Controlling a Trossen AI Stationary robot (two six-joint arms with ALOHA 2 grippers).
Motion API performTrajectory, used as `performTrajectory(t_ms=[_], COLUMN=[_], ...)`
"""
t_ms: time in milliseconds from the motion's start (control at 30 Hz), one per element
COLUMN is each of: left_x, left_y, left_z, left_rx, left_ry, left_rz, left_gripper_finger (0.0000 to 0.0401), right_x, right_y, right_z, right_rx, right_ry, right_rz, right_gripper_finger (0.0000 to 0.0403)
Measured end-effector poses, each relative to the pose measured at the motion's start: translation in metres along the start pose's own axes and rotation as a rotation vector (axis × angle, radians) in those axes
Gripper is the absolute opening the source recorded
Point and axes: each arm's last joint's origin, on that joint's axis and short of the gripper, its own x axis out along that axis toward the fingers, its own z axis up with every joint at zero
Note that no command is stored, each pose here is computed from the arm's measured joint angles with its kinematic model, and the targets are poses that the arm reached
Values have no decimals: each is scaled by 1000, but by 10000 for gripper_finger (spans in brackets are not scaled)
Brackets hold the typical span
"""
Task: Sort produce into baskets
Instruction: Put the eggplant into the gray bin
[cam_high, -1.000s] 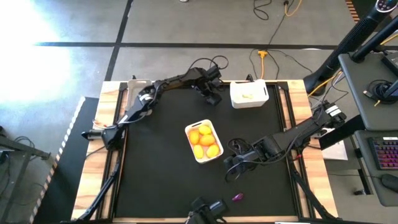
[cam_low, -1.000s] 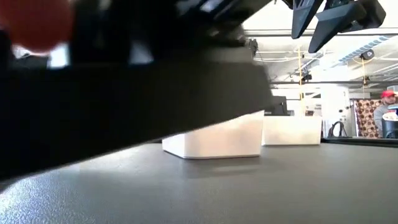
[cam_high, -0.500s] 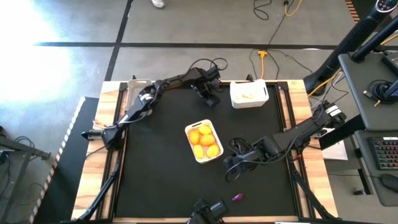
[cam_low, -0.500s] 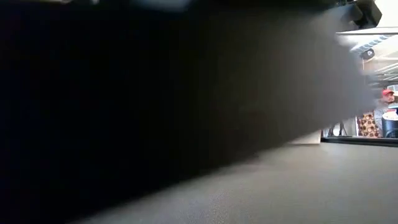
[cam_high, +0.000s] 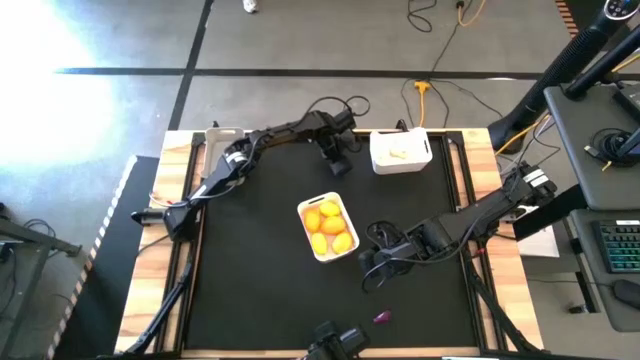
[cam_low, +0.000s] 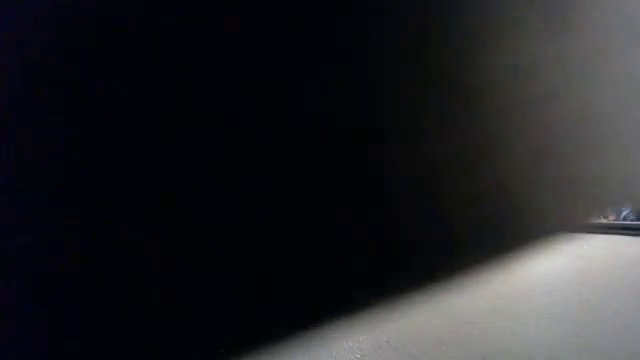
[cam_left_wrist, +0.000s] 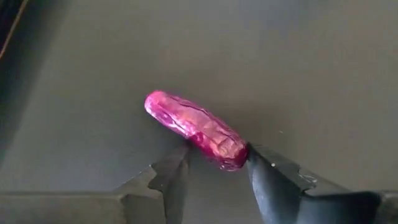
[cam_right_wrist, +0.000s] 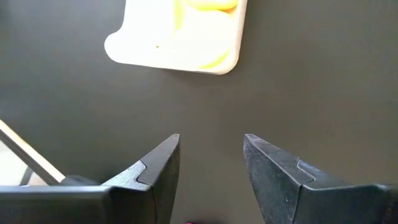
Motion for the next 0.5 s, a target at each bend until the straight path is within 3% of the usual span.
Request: performTrajectory(t_ms=[233,500], left_x=[0,-2], left_y=[-2,-1], left_z=[-2,-14], left_rx=[114,183], left_ry=[18,138], left_rz=[-11,-29], left_gripper_finger=[122,119], right_x=[0,-1], right_y=[2,2], right_z=[0,-4], right_rx=[24,31], right_ry=[9,20], right_rz=[17,23], right_gripper_finger=[169,169])
